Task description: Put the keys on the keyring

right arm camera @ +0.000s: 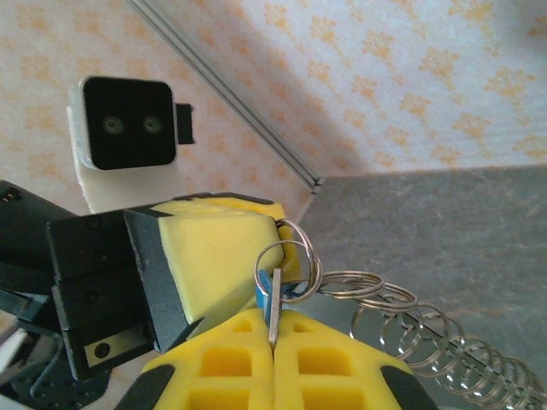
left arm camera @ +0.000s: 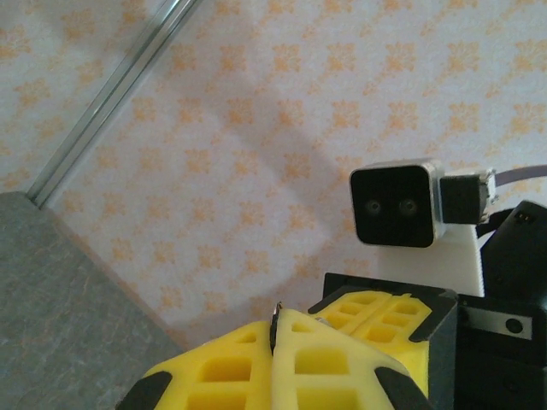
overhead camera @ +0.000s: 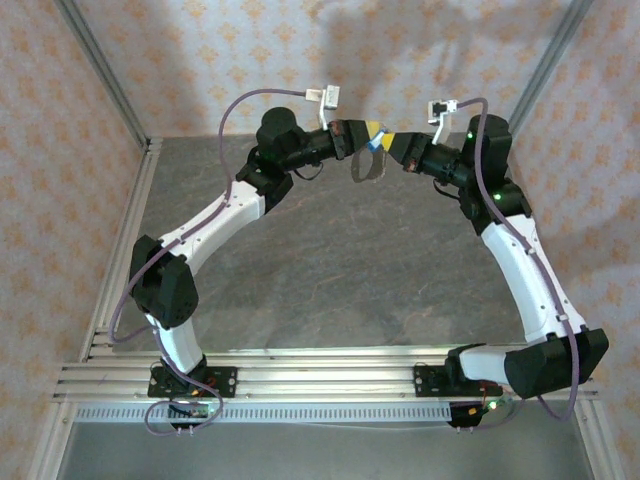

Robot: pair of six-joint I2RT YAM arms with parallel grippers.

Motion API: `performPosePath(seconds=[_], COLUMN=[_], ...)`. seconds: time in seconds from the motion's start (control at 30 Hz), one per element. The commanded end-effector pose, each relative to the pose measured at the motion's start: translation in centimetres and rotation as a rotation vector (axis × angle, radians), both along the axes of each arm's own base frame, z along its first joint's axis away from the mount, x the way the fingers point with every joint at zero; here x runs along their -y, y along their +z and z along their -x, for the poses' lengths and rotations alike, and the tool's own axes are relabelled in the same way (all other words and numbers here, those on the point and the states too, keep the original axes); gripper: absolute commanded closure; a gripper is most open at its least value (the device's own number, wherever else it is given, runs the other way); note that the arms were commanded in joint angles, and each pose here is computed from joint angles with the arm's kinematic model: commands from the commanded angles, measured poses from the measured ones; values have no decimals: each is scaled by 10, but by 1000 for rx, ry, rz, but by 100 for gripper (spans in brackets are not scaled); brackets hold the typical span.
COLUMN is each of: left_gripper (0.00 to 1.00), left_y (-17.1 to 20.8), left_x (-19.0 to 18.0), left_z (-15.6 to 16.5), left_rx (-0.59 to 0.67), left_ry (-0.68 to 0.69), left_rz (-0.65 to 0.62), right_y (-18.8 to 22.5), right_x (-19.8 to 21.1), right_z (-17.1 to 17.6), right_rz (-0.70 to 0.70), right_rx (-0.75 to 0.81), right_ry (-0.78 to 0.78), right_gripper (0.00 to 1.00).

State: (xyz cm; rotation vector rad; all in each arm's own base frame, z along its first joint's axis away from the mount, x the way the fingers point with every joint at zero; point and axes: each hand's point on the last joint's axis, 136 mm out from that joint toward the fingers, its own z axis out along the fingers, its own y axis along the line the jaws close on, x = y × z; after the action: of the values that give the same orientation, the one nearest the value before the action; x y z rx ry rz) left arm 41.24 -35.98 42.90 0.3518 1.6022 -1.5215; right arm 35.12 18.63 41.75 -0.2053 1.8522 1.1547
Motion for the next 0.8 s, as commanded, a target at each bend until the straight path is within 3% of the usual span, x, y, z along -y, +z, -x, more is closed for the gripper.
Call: performPosePath(seconds=[0.0,0.37,0.77], left_gripper=[100,100,100], left_y=[29,30,32], left_x=[-3,-6,-6], left_z=[26,34,37], left_rx=[97,116,117], left_ry=[-31,-37,-46], left_rz=[-5,-29,-31], right_y=[-9,-25,-4], right_x=[7,36,21], right_z=[6,16,18], right_rz=[94,270,209], right_rx=[-15,-43,-19], right_ry=[-11,-85,-10], right_gripper=[100,100,100])
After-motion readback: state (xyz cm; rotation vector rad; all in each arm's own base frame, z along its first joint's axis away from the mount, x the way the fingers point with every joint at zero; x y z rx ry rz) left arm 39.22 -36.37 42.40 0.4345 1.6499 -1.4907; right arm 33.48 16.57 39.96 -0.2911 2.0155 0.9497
